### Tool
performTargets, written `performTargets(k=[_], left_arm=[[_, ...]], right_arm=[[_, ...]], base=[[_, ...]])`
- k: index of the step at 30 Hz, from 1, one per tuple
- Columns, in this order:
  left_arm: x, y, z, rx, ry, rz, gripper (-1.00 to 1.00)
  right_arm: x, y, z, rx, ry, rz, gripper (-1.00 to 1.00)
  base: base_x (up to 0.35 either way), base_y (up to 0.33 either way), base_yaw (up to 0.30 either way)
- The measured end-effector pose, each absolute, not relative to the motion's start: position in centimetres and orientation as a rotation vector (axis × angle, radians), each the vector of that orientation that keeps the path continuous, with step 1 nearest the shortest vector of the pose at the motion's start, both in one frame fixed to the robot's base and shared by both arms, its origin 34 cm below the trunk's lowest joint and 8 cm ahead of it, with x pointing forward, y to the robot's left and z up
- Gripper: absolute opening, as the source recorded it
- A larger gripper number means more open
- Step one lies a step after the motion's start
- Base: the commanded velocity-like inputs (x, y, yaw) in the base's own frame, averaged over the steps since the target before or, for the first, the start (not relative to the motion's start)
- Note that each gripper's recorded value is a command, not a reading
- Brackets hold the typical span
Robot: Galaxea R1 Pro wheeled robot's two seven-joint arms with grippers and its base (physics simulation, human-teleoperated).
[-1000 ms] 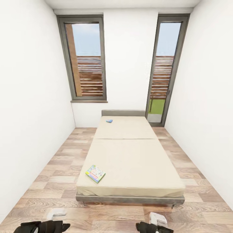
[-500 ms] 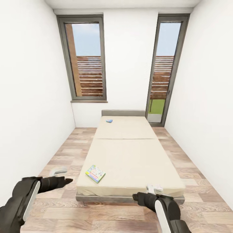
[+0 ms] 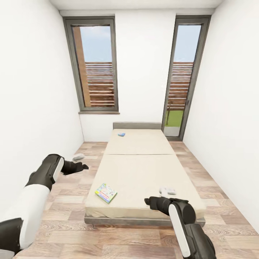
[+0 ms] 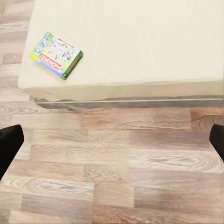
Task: Put all the toys in the child's room - the three board games (two on the bed and one on the table), the two jigsaw puzzles on the table, and the tennis ball on the table - inside the toy box on the table in the child's room.
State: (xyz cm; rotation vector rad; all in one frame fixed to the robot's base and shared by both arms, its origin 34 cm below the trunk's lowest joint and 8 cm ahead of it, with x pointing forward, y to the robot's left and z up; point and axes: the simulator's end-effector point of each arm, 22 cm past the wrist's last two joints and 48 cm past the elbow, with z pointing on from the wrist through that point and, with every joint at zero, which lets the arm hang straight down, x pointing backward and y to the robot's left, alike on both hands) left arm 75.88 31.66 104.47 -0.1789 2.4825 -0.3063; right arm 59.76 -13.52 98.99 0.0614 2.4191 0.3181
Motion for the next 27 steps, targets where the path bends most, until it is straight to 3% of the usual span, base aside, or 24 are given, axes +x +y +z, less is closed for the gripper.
performTargets(k=[13,27], left_arm=[[77.2,28.2,104.4,-0.158,2.505,-0.279,1.0],[76.9,27.9,103.8,-0.13,2.516,-0.254,1.0]], right_arm=[[60.0,-11.6,99.9,-0.009,2.403,0.327,1.0],[60.0,-11.6,100.0,-0.012,2.401,0.327,1.0]], base=[[0.008,0.001,0.0],[0.147,0.052,0.0]])
